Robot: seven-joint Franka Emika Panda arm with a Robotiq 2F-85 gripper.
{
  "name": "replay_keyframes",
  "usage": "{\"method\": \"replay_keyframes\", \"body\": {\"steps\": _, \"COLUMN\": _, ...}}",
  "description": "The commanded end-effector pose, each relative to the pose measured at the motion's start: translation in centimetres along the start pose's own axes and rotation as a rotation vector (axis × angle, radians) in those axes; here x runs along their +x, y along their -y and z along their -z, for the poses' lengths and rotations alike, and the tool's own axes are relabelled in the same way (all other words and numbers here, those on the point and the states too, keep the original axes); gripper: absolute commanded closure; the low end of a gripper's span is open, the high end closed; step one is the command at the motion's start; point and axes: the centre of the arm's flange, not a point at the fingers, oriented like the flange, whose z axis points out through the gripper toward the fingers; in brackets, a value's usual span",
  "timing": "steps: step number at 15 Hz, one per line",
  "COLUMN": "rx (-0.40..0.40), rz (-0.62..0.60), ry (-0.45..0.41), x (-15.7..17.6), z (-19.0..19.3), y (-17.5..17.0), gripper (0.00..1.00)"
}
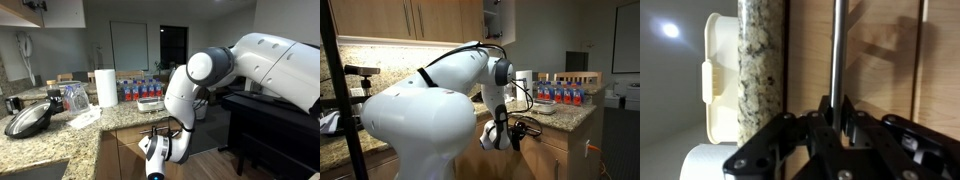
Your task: Open the drawer on the right.
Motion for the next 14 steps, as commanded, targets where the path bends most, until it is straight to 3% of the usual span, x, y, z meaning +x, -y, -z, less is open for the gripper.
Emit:
{"method": "replay_keyframes", "body": {"steps": 1, "rx": 0.039, "rz": 0.043, "ry": 0.011, "x": -1.4, "z": 0.9, "y": 0.5, "gripper": 0.93}}
{"method": "replay_keyframes", "body": {"steps": 14, "rx": 0.098, "rz": 0.048, "ry": 0.023, "x": -1.6, "z": 3.7, "y": 0.1, "gripper": 0.92}}
